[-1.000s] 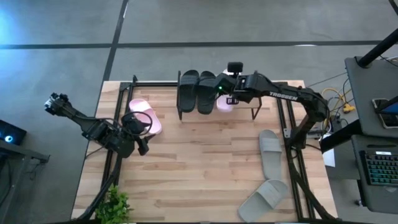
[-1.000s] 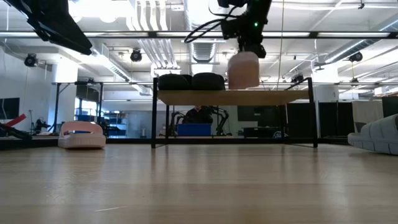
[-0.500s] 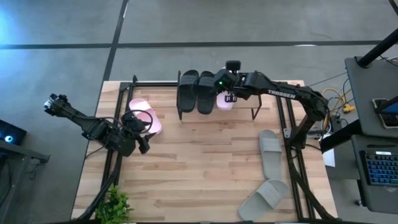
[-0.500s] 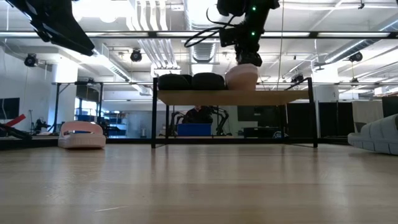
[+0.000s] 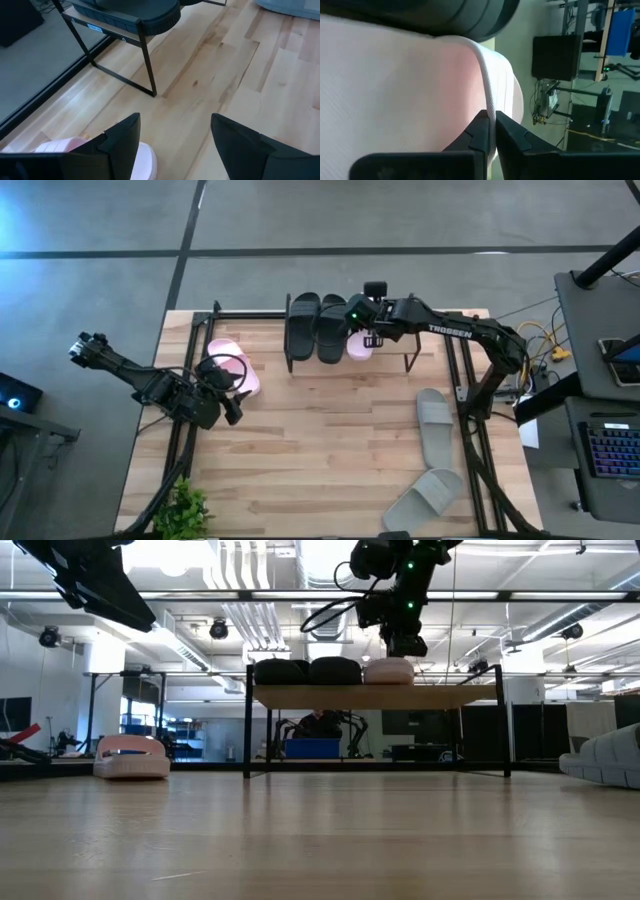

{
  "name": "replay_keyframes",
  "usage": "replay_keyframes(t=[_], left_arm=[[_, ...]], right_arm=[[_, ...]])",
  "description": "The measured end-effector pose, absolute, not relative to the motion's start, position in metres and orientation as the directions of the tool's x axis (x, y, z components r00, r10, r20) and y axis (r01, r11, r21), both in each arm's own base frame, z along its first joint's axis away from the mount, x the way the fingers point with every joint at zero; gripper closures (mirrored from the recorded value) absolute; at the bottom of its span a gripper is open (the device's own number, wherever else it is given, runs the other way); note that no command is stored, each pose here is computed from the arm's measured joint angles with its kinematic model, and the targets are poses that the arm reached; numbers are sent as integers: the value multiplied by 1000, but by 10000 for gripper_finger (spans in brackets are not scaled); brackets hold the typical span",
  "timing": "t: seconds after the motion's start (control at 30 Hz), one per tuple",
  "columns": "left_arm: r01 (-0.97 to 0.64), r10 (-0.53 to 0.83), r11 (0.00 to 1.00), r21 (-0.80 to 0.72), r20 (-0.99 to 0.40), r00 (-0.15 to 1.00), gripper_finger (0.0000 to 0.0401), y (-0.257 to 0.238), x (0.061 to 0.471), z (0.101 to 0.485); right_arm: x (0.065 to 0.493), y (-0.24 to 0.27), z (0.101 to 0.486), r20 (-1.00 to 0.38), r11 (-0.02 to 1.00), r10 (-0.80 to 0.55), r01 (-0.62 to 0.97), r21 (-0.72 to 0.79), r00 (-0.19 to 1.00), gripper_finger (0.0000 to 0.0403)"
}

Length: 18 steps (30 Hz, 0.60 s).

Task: Pick and place slides into the shelf
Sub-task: Put the bottom pink slide on the shelf, then put the pink slide on the shelf

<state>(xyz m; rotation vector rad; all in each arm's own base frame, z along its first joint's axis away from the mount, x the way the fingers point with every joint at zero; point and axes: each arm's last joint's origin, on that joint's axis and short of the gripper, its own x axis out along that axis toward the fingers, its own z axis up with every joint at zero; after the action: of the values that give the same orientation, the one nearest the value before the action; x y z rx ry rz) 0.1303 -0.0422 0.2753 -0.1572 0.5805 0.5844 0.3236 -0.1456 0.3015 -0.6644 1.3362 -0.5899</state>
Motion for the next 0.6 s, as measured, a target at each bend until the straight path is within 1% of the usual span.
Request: replay_keyframes(t=[0.33, 0.47, 0.6], left_arm=[[-566, 478, 824, 19, -558, 678, 173, -42, 131, 275], [-566, 478, 824, 18, -558, 678, 173, -42, 131, 275], [-576, 479, 817, 4, -560, 676, 173, -42, 131, 275]], right_arm=[[322, -147, 302, -677, 686, -723, 23, -728, 139, 294], [324, -144, 304, -673, 683, -725, 21, -731, 147, 275], [328, -138, 311, -664, 677, -727, 23, -736, 176, 269]])
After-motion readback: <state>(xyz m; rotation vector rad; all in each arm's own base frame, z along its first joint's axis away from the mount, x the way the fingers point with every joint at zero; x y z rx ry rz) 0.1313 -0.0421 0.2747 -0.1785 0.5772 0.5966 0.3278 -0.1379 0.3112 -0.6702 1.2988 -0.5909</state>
